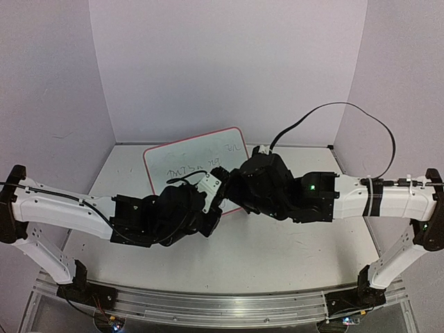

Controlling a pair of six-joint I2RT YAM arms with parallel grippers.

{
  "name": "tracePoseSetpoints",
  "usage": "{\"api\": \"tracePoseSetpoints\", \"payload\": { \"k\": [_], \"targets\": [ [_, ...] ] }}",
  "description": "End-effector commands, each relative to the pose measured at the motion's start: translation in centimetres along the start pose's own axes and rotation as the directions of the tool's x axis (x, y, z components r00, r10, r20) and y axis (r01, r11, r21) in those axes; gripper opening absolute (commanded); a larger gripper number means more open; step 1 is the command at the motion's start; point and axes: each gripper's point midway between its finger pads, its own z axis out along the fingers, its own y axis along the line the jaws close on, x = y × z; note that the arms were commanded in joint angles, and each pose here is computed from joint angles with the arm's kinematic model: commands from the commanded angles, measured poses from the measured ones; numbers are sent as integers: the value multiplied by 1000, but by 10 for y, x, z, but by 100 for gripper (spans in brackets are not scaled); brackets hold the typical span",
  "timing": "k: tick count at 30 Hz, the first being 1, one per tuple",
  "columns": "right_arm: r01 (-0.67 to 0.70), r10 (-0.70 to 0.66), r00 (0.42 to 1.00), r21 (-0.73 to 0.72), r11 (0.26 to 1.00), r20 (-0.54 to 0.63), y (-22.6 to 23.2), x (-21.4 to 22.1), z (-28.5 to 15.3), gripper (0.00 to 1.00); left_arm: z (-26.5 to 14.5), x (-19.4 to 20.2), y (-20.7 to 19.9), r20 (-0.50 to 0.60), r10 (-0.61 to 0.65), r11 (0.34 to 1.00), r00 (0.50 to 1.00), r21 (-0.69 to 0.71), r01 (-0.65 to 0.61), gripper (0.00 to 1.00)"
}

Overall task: Erase the whiteboard
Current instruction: Pass from the right arm to the left, then pass from the left arm to the right

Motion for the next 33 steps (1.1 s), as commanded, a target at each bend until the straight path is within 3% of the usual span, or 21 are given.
{"api": "tracePoseSetpoints", "payload": {
  "k": [1, 6, 8, 10, 12, 15, 17, 20, 26, 30, 33],
  "targets": [
    [128, -128, 990, -3, 992, 67, 2, -26, -27, 54, -18, -34, -8, 83, -89, 992, 993, 102, 81, 0],
    [321, -324, 936, 44, 946, 137, -8, -54, -57, 68, -38, -43, -19, 92, -129, 964, 987, 244, 104, 0],
    [427, -434, 887, 76, 901, 156, -15, -65, -70, 76, -49, -45, -27, 88, -137, 941, 987, 323, 102, 0],
    [568, -577, 802, 104, 817, 154, -18, -73, -82, 83, -59, -45, -36, 67, -137, 911, 988, 400, 99, 0],
    [752, -758, 642, 93, 652, 115, -20, -68, -88, 94, -68, -42, -45, 36, -117, 882, 993, 464, 87, 0],
    [932, -930, 363, -26, 362, 58, -25, -40, -89, 95, -76, -34, -62, -10, -68, 832, 998, 551, 63, 0],
    [970, -982, 186, -167, 176, 41, -30, -8, -87, 95, -77, -28, -66, -32, -40, 820, 999, 570, 51, 0],
    [956, -999, 22, -294, 9, 40, -37, 22, -84, 95, -78, -21, -71, -52, -3, 805, 999, 593, 33, 0],
    [877, -988, -125, -455, -152, 90, -25, 48, -91, 94, -81, -10, -76, -93, 53, 784, 994, 621, 16, 0],
    [853, -976, -171, -475, -215, 135, -20, 45, -103, 94, -86, -6, -72, -97, 56, 783, 994, 621, 17, 0],
    [843, -971, -164, -486, -230, 176, -15, 43, -115, 93, -89, -4, -71, -96, 60, 777, 994, 630, 14, 0]
  ]
}}
